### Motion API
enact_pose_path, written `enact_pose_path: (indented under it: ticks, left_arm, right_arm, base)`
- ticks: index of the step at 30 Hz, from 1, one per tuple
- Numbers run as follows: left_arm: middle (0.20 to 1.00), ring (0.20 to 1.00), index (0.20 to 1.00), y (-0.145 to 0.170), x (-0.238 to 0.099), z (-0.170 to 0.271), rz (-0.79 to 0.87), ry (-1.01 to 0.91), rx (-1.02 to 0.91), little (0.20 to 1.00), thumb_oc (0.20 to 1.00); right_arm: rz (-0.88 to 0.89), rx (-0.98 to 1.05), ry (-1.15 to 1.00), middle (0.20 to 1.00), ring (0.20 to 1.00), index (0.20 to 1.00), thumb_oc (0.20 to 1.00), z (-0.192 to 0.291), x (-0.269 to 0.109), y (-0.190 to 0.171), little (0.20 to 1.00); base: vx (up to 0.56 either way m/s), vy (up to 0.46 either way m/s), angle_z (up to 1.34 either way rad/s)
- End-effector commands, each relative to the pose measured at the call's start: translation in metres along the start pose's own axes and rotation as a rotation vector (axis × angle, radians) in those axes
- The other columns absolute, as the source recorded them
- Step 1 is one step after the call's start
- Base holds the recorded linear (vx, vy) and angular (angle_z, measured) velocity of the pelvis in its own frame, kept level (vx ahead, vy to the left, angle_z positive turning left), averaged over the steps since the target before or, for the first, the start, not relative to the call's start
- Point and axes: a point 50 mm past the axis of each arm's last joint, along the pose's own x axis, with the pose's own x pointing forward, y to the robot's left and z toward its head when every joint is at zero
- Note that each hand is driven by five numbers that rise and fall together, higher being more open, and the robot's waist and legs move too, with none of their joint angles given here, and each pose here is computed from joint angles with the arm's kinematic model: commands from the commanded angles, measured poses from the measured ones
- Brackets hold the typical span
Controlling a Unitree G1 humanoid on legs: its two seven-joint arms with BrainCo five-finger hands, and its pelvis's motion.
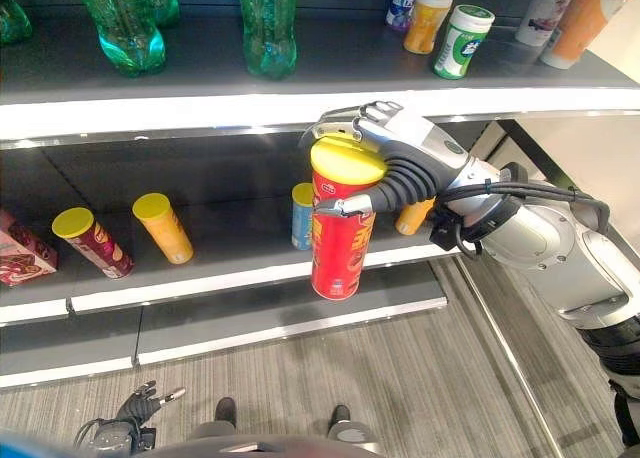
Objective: Put the goods on the table back onto the shelves and tidy them up.
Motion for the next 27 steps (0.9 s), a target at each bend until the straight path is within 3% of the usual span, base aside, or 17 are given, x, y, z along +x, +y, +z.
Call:
enact_pose_path:
  ticks: [1,27]
  left_arm:
    - [1.0,1.0,1.0,0.022,0.005,0.016,0.047,-0.039,0.086,1.0,1.0]
    - [1.0,1.0,1.0,0.022,0.006,0.019,0.085,-0.036,0.08,1.0,1.0]
  right_arm:
    - [-0.005,0.043,-0.114,0.2,0.2,0.2,0.2,0.017,0.01,0.0,0.2]
    - [0.123,0.239,0.0,0.2,0.2,0.2,0.2,-0.013,0.038,0.074,0.2]
  base:
    - [0.01,-0.01,-0.09]
    - [0.0,0.0,0.0]
